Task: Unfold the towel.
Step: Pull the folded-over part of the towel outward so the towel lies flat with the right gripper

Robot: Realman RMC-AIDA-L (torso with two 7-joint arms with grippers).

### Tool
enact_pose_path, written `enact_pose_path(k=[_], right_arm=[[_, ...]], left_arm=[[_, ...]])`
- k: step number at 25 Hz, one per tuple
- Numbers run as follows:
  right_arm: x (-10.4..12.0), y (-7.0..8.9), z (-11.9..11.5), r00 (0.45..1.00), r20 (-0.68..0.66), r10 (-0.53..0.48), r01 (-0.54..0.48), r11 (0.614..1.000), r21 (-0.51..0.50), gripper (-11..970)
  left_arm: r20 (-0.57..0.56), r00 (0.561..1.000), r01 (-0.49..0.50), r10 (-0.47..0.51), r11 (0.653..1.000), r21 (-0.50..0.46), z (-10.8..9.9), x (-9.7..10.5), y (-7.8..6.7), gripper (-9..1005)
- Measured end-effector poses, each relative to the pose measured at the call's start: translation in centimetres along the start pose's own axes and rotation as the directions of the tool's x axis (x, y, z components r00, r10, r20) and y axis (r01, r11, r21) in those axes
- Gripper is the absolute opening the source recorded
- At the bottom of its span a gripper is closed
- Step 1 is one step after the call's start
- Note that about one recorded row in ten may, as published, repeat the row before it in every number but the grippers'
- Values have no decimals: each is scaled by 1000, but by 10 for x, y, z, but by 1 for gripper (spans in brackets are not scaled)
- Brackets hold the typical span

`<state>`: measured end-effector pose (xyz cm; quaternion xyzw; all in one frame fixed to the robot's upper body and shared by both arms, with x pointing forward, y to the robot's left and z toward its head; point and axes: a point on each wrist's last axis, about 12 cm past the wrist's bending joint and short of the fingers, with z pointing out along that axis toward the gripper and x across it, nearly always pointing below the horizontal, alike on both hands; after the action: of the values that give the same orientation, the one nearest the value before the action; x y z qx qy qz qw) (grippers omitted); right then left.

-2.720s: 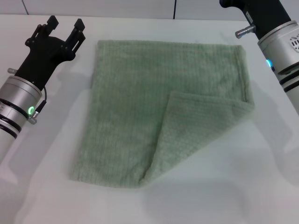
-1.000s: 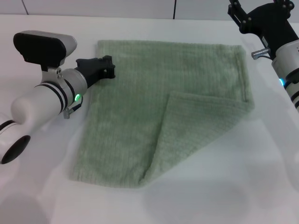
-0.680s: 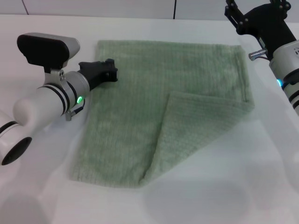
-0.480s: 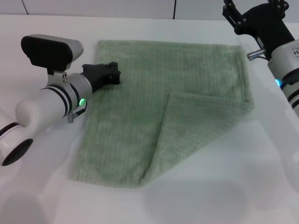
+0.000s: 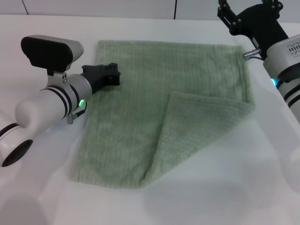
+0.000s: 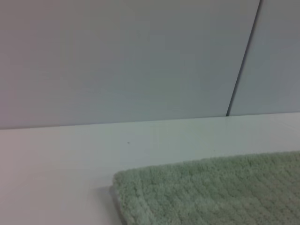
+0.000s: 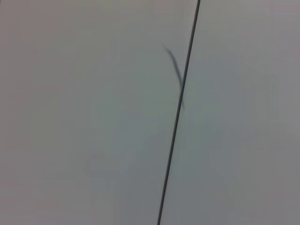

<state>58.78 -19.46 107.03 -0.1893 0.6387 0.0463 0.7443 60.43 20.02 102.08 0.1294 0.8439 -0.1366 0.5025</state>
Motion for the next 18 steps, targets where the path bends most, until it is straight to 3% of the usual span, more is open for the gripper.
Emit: enact_pose_path(k=[9,14,18], right_arm=[[-5,9,7,999,-17,44,-44,999,-25,785],[-16,24,20,977,-98,190,-198,978,-72,785],[-31,39,36,945,-217,245,-273,956,-110,784]], left_arm=[[-1,1000,9,-9,1000,-3,-1,2,1,-2],[2,1000,12,-12,1000,-2,-2,3,1,-2],[5,1000,13,-13,1000,1,-2,2,0,-2]])
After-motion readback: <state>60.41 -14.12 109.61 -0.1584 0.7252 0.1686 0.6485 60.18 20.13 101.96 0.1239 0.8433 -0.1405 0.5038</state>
